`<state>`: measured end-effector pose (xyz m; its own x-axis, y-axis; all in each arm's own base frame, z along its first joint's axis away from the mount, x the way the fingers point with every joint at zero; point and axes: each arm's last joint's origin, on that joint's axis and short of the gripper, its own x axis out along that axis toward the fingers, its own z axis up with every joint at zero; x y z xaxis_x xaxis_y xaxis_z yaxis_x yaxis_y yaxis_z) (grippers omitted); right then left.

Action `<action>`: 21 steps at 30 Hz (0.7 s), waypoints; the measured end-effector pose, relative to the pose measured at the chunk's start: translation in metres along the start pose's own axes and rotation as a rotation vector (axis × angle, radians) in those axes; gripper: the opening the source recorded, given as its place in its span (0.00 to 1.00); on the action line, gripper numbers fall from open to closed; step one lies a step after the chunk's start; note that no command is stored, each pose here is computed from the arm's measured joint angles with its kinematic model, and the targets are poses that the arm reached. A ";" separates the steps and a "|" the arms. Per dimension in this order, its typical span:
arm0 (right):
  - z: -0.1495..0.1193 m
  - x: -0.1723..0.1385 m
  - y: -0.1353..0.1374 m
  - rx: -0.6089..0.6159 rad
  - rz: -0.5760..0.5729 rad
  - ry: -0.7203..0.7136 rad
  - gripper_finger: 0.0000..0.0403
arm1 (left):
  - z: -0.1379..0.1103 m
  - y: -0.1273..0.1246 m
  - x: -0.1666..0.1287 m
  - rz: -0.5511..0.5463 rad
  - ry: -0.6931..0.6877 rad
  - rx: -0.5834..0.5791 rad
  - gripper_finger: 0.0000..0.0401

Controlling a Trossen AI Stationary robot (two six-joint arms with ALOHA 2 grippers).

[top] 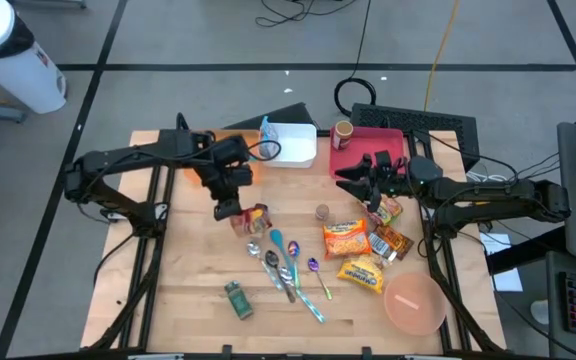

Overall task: Pick & Place Food Item
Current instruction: Put the red noodle pack into the white bin

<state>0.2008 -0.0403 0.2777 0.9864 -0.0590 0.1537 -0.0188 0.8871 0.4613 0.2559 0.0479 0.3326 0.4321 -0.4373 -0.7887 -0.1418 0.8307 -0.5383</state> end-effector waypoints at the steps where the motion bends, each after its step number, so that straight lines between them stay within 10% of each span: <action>1: 0.000 0.000 0.001 -0.010 0.003 -0.002 0.50 | 0.001 -0.001 -0.001 -0.002 -0.010 0.004 0.00; 21: -0.017 0.052 0.009 -0.050 0.028 0.148 0.50 | 0.053 -0.012 0.003 -0.005 -0.134 0.014 0.00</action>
<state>0.2547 -0.0279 0.2750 0.9990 0.0310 0.0337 -0.0422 0.9093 0.4139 0.3065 0.0551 0.3523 0.5481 -0.3926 -0.7385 -0.1268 0.8338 -0.5373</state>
